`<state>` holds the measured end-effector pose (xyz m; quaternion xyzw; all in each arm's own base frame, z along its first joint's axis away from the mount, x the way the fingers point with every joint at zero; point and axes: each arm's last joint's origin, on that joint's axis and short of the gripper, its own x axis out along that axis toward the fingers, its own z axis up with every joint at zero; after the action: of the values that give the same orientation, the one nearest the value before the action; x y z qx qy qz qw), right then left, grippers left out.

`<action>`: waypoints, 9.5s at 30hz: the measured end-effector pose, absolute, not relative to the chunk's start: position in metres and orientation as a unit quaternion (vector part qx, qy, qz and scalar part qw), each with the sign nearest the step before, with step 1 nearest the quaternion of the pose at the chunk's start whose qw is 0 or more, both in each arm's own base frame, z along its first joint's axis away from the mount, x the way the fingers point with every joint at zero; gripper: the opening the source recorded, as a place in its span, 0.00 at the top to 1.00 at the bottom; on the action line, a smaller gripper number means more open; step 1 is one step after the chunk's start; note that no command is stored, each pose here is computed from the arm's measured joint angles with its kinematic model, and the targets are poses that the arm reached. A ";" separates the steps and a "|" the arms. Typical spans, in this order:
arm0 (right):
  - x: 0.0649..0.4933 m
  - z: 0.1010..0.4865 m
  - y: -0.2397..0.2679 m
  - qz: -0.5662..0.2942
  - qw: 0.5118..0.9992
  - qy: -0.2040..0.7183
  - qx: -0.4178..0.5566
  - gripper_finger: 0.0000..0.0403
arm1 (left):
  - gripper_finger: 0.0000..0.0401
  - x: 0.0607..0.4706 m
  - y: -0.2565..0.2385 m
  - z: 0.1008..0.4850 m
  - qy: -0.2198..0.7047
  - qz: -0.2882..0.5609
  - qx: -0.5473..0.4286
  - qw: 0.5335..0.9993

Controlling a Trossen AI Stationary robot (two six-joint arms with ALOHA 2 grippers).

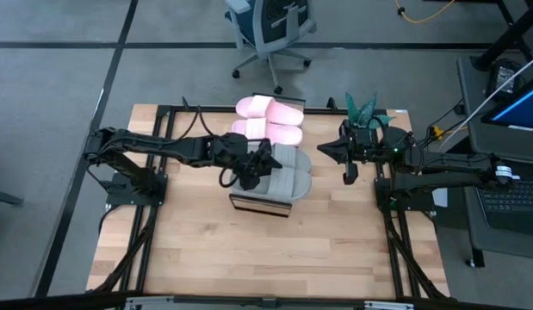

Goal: Pick and place slides into the shelf
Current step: Put the gray slipper on the shelf

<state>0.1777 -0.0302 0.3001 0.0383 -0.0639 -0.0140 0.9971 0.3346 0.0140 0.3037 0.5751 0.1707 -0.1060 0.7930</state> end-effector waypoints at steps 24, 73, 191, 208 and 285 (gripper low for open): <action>0.178 0.300 -0.030 -0.014 0.997 -0.064 0.038 0.99 | 0.71 0.331 0.013 0.296 0.208 -0.131 0.555 0.795; 0.178 0.300 -0.030 -0.014 0.997 -0.063 0.037 0.99 | 0.71 0.328 0.002 0.291 0.222 -0.165 0.529 0.802; 0.268 0.362 0.009 0.089 0.919 0.382 0.029 0.99 | 1.00 0.203 0.024 0.397 0.139 0.140 0.150 0.969; 0.293 0.325 0.033 0.081 0.880 0.464 0.053 0.99 | 1.00 0.202 0.024 0.394 0.154 0.138 0.151 0.967; 0.325 0.323 0.021 0.009 0.880 0.465 -0.091 0.96 | 0.99 0.203 0.024 0.393 0.155 0.126 0.154 0.968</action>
<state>0.3249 0.0208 0.3235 -0.0910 0.4654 0.0086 0.8804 0.2025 0.0237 0.3932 0.1535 0.1554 0.1258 0.9677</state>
